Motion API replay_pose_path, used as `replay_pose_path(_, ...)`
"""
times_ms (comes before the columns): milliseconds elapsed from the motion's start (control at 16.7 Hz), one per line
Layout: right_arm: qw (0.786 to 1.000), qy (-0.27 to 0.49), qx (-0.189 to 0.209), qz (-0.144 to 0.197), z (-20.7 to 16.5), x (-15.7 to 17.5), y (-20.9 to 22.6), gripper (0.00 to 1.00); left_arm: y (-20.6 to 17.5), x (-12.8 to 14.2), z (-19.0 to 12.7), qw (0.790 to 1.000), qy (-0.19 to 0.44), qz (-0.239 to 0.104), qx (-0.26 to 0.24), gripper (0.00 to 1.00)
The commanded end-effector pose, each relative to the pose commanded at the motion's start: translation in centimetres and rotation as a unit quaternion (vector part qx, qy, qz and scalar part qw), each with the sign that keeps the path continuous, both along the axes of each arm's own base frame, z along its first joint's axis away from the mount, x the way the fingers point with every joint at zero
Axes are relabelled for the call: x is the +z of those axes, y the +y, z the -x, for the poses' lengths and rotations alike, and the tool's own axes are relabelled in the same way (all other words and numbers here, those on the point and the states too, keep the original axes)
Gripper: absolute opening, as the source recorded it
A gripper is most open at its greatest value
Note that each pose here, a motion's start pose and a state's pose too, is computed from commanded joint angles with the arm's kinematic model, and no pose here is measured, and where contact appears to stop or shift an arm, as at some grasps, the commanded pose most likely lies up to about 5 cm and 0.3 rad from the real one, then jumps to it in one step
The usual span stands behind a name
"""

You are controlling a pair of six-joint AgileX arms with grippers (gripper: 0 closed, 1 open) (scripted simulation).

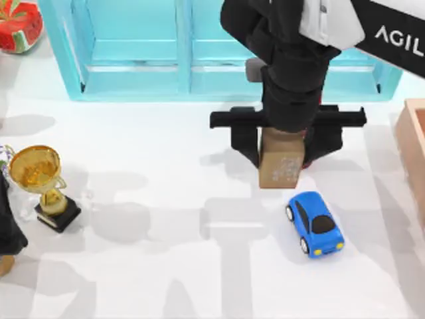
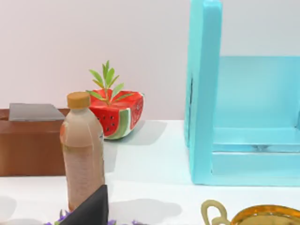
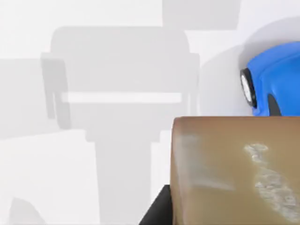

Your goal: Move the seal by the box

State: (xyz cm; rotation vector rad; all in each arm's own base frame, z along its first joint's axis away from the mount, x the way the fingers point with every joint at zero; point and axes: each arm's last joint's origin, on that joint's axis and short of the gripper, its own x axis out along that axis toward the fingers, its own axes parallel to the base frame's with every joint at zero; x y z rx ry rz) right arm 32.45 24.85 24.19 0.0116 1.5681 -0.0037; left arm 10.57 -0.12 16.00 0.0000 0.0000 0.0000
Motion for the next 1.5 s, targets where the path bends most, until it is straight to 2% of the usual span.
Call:
replay_pose_path(240,1.000,0.001,-0.002,0.002,4.4,2.9,-8.5,0.00,0.0,0.0,0.0,1.000,0.000,0.000,0.000,1.00)
replay_pose_path(540,1.000,0.001,-0.001,0.002,8.4,3.2,-15.5,0.00,0.0,0.0,0.0,1.000,0.000,0.000,0.000,1.00)
replay_pose_path(1020,1.000,0.002,0.001,0.002,8.8,2.7,-16.2,0.00,0.0,0.0,0.0,1.000,0.000,0.000,0.000,1.00)
replay_pose_path(1500,1.000,0.001,0.000,0.002,8.9,-3.3,-16.3,0.00,0.0,0.0,0.0,1.000,0.000,0.000,0.000,1.00)
